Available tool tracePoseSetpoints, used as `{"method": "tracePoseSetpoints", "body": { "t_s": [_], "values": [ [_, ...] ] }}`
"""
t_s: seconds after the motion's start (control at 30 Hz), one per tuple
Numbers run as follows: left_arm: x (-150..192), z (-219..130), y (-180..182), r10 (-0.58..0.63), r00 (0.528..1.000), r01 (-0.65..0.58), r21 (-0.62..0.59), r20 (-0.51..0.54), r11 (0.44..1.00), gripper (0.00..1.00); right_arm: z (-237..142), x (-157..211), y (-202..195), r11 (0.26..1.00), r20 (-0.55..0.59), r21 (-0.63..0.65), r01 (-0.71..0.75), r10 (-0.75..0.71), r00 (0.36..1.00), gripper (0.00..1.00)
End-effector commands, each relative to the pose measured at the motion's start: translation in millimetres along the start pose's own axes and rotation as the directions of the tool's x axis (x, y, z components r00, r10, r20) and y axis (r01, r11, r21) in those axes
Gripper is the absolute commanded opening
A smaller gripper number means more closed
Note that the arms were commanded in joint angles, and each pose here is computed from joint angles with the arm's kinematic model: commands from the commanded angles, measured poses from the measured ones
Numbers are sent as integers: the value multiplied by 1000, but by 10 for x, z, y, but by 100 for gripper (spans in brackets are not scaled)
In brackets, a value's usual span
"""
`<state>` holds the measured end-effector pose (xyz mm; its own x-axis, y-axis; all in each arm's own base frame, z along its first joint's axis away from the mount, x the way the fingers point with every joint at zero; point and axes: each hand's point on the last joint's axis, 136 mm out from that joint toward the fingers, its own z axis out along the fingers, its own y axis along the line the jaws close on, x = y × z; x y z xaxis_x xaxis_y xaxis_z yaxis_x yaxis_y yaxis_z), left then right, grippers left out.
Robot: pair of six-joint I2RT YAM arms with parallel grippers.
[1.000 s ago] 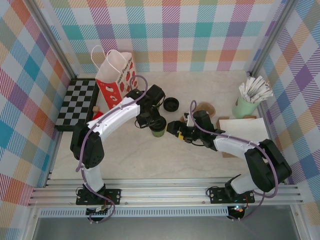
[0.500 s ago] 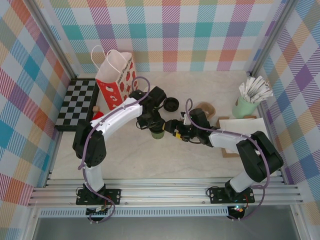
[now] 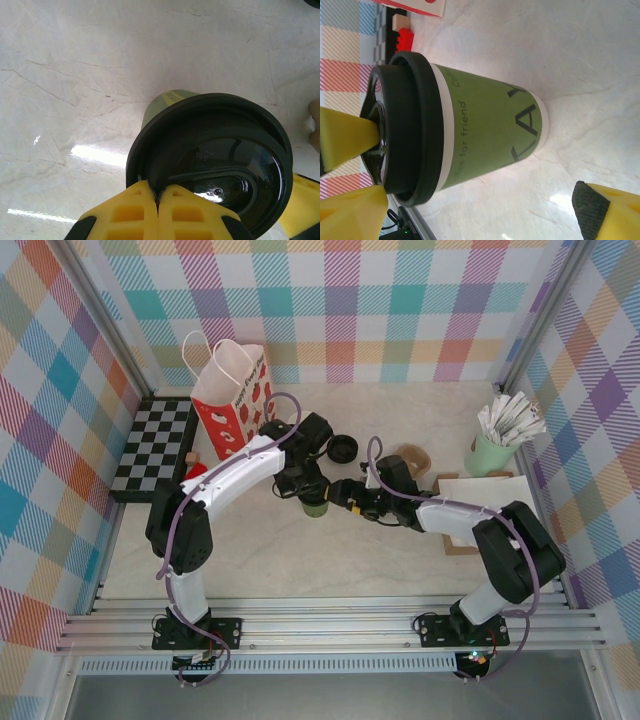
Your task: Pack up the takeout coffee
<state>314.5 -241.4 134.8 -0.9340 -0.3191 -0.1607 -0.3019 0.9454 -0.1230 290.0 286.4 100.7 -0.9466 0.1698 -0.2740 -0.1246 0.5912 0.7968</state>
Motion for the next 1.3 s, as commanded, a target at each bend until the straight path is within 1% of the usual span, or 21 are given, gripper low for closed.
{"method": "tracePoseSetpoints", "body": {
  "t_s": [0.0, 0.1, 0.23, 0.3, 0.4, 0.57, 0.67, 0.7, 0.73, 0.8, 0.9, 1.03, 1.17, 1.27],
  "values": [
    [99, 74, -22, 84, 995, -85, -22, -44, 996, 0, -167, -138, 285, 997, 18, -16, 74, -74, 997, 97],
    [72, 43, -41, 112, 993, -113, -22, -39, 993, 0, -191, -226, 465, 996, -7, -51, 78, -78, 997, 97],
    [90, 61, -66, 116, 992, -117, -14, -52, 993, 0, -35, -269, 457, 997, -49, -65, 31, -34, 998, 97],
    [102, 73, -72, 114, 992, -114, -11, -58, 993, 0, 57, -264, 359, 999, -67, -38, -13, 10, 998, 96],
    [89, 56, -79, 110, 993, -110, -3, -46, 994, 0, 150, -222, 93, 995, -61, 43, -89, 92, 994, 96],
    [64, 1, -158, 112, 993, -111, 43, -33, 993, 0, 246, -99, -90, 984, -102, 85, -154, 163, 981, 95],
    [10, -47, -155, 111, 994, -110, 51, -12, 993, 0, 229, -50, -244, 972, -97, 155, -178, 194, 976, 95],
    [-13, -80, -155, 112, 994, -112, 59, 1, 992, 3, 221, -11, -301, 965, -104, 184, -187, 209, 972, 95],
    [-41, -113, -159, 109, 994, -110, 72, 13, 991, 11, 208, 21, -359, 957, -107, 214, -197, 224, 969, 95],
    [-83, -201, -214, 108, 993, -113, 131, 42, 985, 20, 181, 94, -482, 935, -114, 279, -220, 260, 959, 95],
    [-144, -360, -274, 102, 990, -120, 221, 95, 968, 32, 173, 178, -556, 920, -143, 316, -230, 285, 948, 95],
    [-261, -604, -232, 88, 978, -139, 279, 189, 950, 48, 175, 163, -480, 927, -157, 301, -225, 281, 947, 94],
    [-350, -815, -113, 62, 964, -141, 299, 259, 944, 59, 160, 35, -305, 939, -150, 269, -213, 259, 954, 95],
    [-418, -937, 29, 40, 950, -136, 293, 309, 946, 73, 107, -81, -119, 954, -145, 240, -178, 216, 966, 96]
  ]
}}
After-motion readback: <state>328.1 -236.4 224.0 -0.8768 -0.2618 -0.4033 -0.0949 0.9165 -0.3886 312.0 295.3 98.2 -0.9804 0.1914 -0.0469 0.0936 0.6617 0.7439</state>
